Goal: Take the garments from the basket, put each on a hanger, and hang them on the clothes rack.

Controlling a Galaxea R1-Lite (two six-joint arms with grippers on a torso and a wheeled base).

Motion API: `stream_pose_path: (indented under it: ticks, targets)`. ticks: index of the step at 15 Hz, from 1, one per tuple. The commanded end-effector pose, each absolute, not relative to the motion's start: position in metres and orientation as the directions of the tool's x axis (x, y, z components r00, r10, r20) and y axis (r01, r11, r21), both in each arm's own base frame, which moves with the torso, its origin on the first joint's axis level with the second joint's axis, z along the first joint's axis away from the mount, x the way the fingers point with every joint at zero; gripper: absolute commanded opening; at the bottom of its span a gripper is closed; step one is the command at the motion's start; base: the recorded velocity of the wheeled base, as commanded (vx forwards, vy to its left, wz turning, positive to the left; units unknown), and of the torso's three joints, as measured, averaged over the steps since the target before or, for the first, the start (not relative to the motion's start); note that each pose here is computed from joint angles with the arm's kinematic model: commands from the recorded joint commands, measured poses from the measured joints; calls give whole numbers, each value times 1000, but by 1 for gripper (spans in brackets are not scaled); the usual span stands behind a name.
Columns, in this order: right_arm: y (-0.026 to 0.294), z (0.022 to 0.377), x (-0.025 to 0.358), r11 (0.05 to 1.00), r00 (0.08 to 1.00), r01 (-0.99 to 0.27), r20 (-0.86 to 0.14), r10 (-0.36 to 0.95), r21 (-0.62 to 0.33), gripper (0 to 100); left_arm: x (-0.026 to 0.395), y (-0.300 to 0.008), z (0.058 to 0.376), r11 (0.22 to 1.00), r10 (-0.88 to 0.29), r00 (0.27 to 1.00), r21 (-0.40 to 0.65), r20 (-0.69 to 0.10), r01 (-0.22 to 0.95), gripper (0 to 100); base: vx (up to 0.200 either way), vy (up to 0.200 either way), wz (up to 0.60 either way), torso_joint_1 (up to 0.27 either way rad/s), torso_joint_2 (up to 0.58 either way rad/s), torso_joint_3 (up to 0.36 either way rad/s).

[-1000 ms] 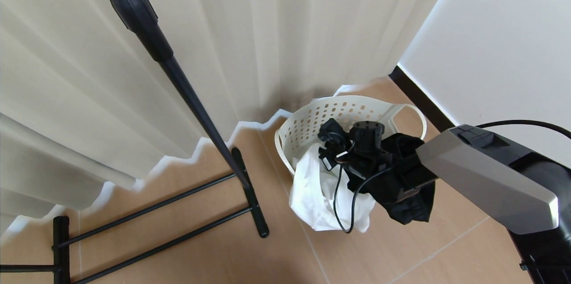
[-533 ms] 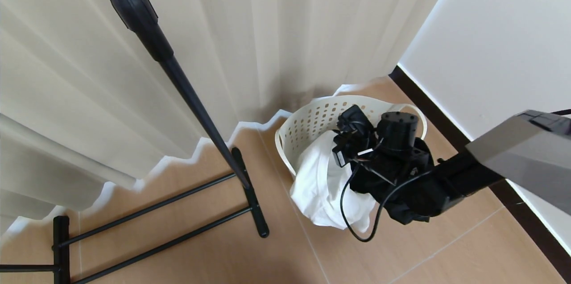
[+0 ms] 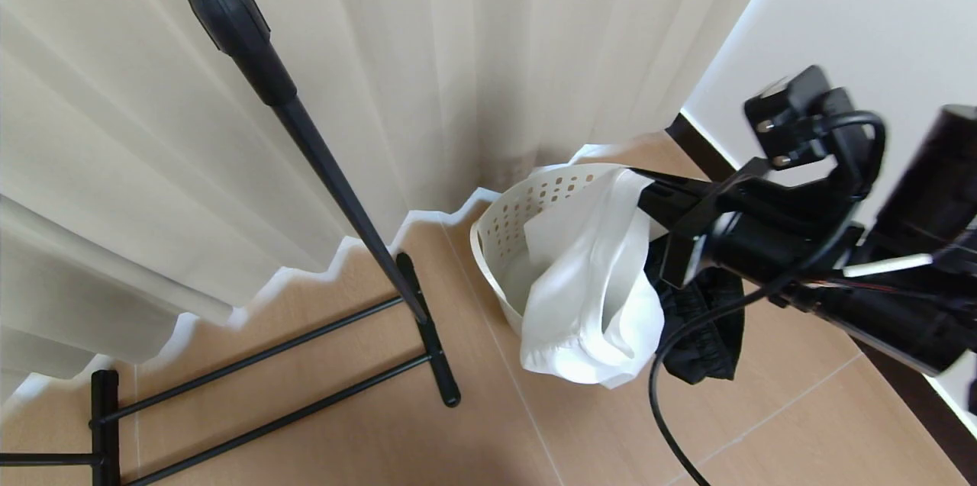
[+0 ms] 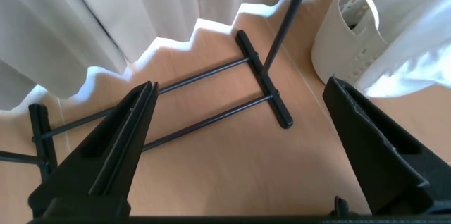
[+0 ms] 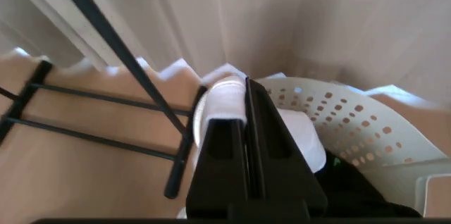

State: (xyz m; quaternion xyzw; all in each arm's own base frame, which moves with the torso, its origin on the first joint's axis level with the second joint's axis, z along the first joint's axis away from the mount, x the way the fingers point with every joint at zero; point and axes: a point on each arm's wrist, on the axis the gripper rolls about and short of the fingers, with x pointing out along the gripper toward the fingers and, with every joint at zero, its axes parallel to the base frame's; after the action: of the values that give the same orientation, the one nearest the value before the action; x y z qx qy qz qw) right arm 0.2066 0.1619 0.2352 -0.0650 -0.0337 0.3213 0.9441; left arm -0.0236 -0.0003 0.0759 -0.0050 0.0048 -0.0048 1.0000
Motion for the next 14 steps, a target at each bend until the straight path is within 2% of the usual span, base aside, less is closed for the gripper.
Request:
stream_pose_path:
  ticks: [1, 7, 14]
  targets:
    - [142, 270, 162, 763, 751, -633, 135, 646, -129, 0, -24, 0, 76, 1000, -9, 1000, -11, -11, 9, 100, 0, 0, 0, 0, 0, 0]
    - [147, 264, 167, 761, 753, -635, 113, 648, -129, 0, -24, 0, 76, 1000, -12, 1000, -12, -12, 12, 100, 0, 0, 0, 2, 1, 28]
    - [150, 259, 170, 765, 760, -631, 95, 643, -129, 0, -24, 0, 76, 1000, -11, 1000, -14, -12, 11, 100, 0, 0, 0, 3, 4, 189]
